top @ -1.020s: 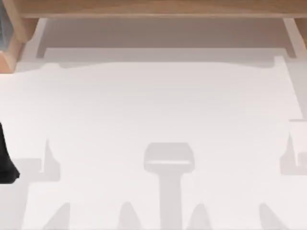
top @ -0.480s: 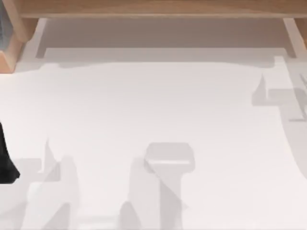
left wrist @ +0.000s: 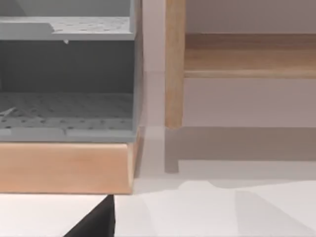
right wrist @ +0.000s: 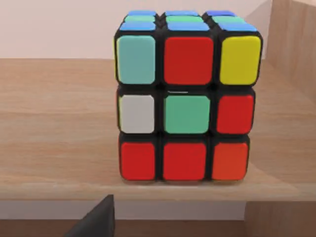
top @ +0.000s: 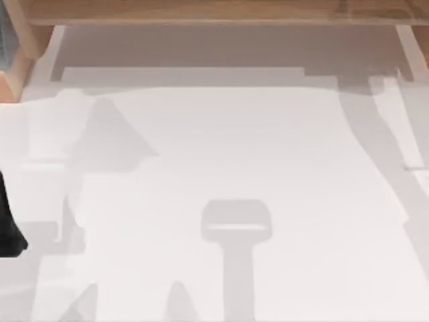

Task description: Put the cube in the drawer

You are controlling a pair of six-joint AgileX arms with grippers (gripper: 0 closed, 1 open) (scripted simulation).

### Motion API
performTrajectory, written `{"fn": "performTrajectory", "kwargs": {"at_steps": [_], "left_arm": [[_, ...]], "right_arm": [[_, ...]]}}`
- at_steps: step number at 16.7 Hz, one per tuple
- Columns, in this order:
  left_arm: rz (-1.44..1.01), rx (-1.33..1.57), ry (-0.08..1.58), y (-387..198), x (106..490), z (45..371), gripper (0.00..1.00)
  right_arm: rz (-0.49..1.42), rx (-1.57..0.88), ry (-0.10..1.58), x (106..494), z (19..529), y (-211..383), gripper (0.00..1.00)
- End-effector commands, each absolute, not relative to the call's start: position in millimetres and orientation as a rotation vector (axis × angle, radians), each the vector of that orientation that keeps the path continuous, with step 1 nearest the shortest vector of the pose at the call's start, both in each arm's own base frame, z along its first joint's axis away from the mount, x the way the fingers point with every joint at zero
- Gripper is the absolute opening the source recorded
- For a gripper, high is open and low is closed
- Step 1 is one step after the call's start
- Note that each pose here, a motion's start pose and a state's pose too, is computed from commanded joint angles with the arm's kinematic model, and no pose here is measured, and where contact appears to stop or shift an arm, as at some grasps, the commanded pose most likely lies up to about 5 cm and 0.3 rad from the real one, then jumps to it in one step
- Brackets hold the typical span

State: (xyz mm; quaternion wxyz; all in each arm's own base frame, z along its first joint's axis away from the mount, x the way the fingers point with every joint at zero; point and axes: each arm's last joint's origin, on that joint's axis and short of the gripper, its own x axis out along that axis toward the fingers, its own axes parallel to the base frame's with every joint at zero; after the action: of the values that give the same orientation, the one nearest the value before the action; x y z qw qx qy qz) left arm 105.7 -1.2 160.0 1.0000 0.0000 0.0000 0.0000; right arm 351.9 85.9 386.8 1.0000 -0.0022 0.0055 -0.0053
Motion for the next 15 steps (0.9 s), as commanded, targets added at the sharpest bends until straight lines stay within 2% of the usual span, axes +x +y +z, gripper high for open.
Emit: {"fn": "performTrajectory", "kwargs": {"at_steps": [4,11,15], "left_arm": [[0.0,0.0,0.0,-1,106,160,1.0],[0.0,0.0,0.0,-1,106,160,1.0],[0.0,0.0,0.0,-1,106,160,1.0]], "right_arm": [[-0.01,-0.001,0.001,379,387,102,1.0],[-0.011,-0.001,0.004,384,386,101,1.0],[-0.01,0.0,0.0,413,388,103,1.0]]}}
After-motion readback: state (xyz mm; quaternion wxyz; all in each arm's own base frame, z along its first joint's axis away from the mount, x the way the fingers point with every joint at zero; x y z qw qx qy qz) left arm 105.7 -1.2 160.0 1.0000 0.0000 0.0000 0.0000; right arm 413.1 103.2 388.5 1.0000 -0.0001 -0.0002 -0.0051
